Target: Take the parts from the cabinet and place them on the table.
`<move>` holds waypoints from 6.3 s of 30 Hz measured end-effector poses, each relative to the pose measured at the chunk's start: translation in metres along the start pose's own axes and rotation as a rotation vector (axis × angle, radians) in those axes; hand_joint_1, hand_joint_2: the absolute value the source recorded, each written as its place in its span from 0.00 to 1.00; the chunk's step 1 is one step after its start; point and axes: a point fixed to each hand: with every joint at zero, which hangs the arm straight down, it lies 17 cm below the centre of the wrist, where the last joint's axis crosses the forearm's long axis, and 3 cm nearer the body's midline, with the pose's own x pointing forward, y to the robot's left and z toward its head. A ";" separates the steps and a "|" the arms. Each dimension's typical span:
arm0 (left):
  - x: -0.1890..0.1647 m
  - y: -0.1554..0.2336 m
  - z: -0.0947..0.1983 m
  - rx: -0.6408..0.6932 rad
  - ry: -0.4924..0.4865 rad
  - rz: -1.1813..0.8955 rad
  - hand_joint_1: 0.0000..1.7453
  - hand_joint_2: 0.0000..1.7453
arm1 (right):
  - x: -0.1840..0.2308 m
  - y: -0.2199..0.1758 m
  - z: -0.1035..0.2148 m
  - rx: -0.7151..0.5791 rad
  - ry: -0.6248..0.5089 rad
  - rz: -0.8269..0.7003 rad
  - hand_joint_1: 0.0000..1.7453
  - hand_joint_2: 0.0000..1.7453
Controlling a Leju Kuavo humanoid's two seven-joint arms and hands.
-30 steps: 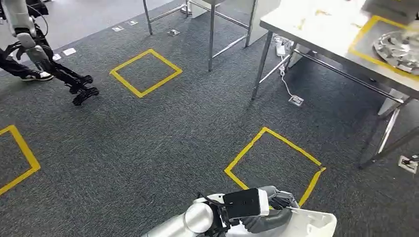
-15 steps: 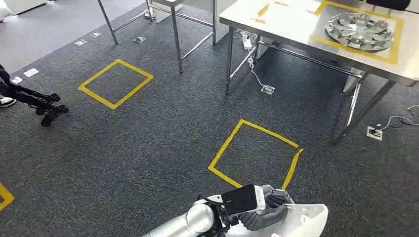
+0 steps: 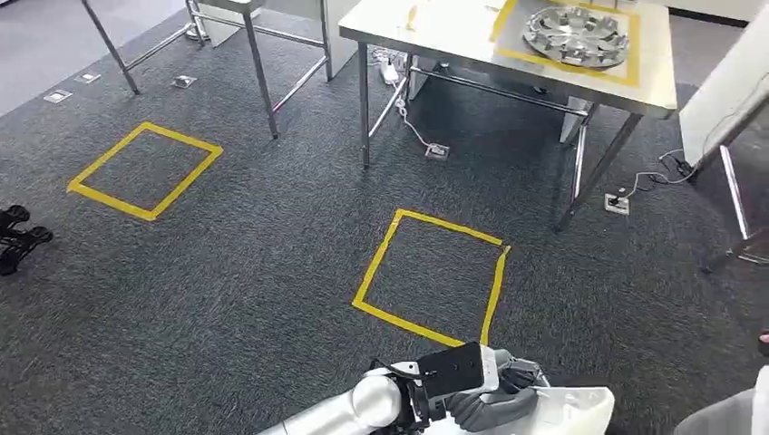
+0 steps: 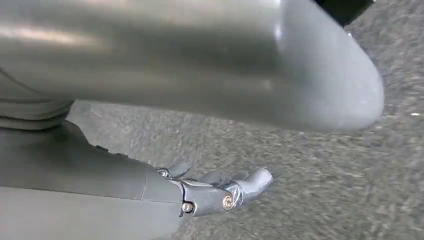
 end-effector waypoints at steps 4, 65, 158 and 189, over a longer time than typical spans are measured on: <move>0.006 0.000 -0.007 -0.007 -0.012 -0.016 1.00 1.00 | 0.004 0.000 0.000 0.010 -0.016 0.004 0.00 0.00; -0.002 -0.033 -0.019 -0.104 0.045 -0.045 1.00 1.00 | 0.046 0.015 0.009 0.029 -0.066 0.069 0.00 0.00; -0.015 -0.035 -0.013 -0.128 0.062 -0.068 1.00 1.00 | 0.026 0.004 0.004 -0.018 -0.092 0.142 0.00 0.00; -0.011 0.130 -0.054 0.105 0.368 -1.373 1.00 1.00 | 0.068 0.031 0.017 0.050 -0.161 0.247 0.00 0.00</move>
